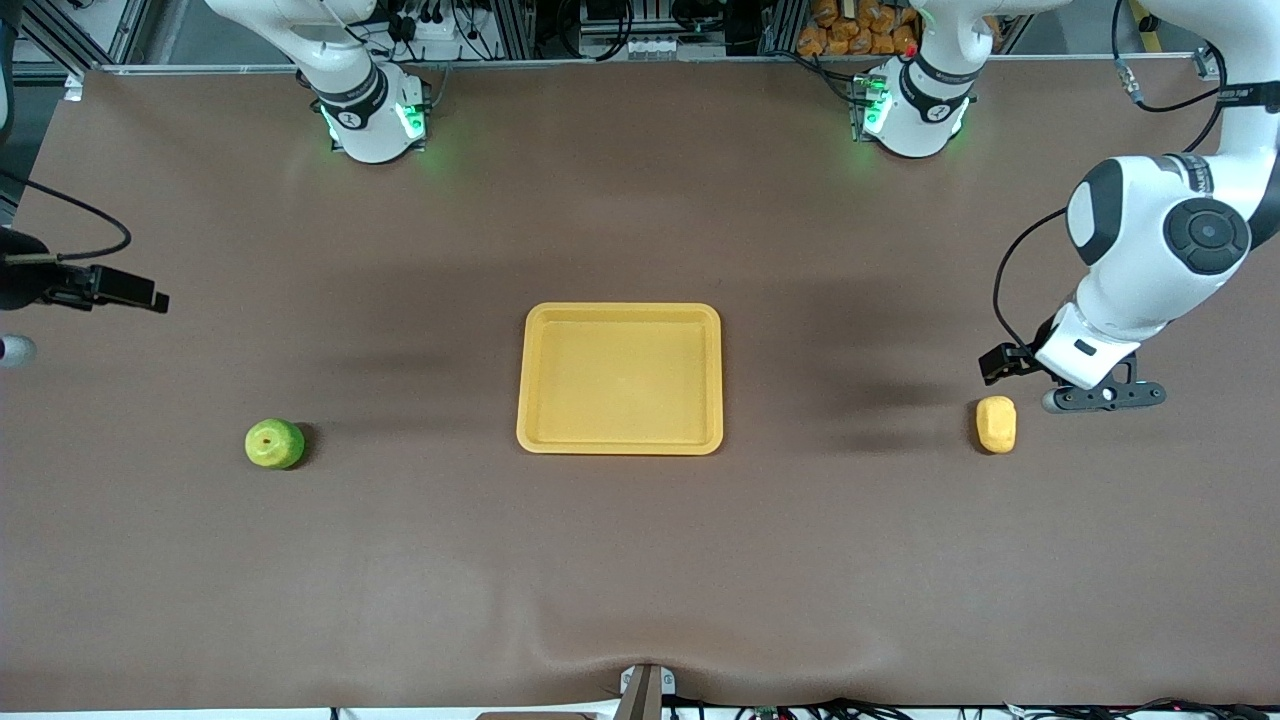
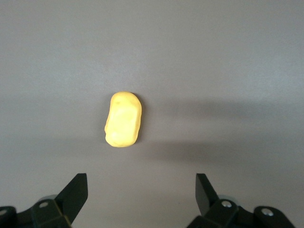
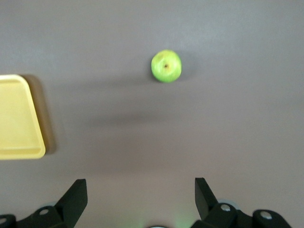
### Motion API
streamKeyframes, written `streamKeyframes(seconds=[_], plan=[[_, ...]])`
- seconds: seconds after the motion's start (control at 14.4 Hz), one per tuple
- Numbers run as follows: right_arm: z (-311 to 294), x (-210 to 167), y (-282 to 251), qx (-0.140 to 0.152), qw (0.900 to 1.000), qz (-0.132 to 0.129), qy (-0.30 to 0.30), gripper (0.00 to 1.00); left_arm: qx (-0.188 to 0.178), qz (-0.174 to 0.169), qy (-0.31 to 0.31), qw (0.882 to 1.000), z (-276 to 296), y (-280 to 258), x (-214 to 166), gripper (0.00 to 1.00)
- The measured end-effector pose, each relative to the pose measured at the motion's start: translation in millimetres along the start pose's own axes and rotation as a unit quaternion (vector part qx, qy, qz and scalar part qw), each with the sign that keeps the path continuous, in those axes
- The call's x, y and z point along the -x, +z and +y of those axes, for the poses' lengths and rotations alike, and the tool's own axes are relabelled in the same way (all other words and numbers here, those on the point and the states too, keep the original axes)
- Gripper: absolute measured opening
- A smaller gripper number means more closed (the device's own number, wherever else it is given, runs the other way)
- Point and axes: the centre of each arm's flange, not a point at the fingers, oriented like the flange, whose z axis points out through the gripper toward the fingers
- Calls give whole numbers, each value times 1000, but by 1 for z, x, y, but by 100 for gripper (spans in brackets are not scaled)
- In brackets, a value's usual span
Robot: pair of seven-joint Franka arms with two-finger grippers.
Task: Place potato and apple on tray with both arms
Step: 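Move the left gripper to the potato while the right gripper reaches the apple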
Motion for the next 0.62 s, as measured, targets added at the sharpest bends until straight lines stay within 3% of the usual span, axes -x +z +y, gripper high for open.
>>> streamKeyframes(seconds=[0.28,0.62], plan=[[8,-25,22,2,1000,14,6,100,1,-4,-5,1000,-6,22,-1,100],[7,-52,65,5,1000,-1,6,100,-18,13,19,1000,-13,56,-6,100]])
